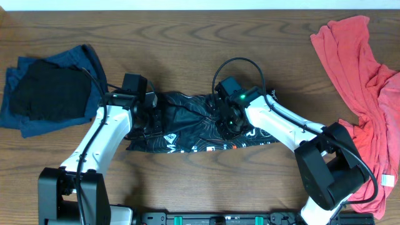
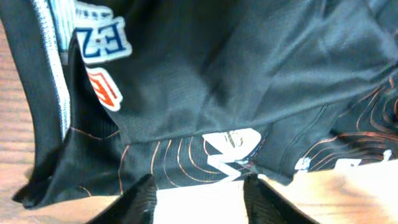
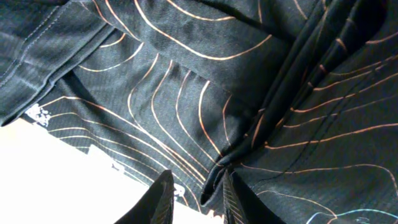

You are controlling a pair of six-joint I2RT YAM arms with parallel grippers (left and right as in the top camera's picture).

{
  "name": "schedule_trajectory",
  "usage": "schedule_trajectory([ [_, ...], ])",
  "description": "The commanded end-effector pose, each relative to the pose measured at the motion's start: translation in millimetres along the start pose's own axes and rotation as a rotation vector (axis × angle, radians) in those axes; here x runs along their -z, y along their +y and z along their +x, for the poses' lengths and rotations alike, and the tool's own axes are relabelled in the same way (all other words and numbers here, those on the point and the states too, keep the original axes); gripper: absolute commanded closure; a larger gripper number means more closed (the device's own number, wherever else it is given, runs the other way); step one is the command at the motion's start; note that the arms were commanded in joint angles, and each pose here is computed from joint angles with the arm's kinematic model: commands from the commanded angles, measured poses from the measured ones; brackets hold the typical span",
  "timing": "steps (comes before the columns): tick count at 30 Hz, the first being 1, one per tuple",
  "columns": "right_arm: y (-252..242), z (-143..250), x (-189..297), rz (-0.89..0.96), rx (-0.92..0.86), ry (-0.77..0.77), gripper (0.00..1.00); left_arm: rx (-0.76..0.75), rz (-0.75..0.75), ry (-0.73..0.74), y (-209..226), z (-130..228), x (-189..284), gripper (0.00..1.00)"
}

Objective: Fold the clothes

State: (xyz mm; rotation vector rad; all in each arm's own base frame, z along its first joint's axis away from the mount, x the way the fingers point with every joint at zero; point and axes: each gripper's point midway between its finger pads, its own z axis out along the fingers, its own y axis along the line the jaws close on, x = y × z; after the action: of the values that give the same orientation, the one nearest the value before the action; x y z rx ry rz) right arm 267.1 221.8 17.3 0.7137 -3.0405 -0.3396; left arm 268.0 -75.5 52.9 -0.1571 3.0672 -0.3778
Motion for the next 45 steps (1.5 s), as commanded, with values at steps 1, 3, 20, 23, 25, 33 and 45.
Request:
schedule_trajectory([
  [1, 5, 0, 7, -0.007, 0.026, -0.013, 0.73, 0.005, -0.028, 0.002, 6, 4, 3, 0.46],
  [3, 1, -8, 23, 0.034, 0.017, -0.068, 0.72, 0.007, -0.106, -0.007, 20, 4, 4, 0.44],
  [20, -18, -22, 89, 0.126, -0.023, -0.274, 0.61, -0.049, -0.171, -0.169, 41, -49, -6, 0.18],
  [23, -18, -22, 89, 0.126, -0.023, -0.273, 0.60, -0.030, -0.180, -0.153, 56, -55, -19, 0.18],
  [25, -18, -22, 89, 0.126, -0.023, -0.273, 0.60, -0.019, -0.183, -0.145, 62, -57, -26, 0.18],
  [33, -18, -22, 89, 0.126, -0.023, -0.273, 0.60, -0.053, -0.110, -0.093, 57, -60, -58, 0.17],
  [45, -18, -22, 89, 0.126, -0.022, -0.275, 0.60, -0.028, 0.006, 0.044, 45, -35, -87, 0.40],
])
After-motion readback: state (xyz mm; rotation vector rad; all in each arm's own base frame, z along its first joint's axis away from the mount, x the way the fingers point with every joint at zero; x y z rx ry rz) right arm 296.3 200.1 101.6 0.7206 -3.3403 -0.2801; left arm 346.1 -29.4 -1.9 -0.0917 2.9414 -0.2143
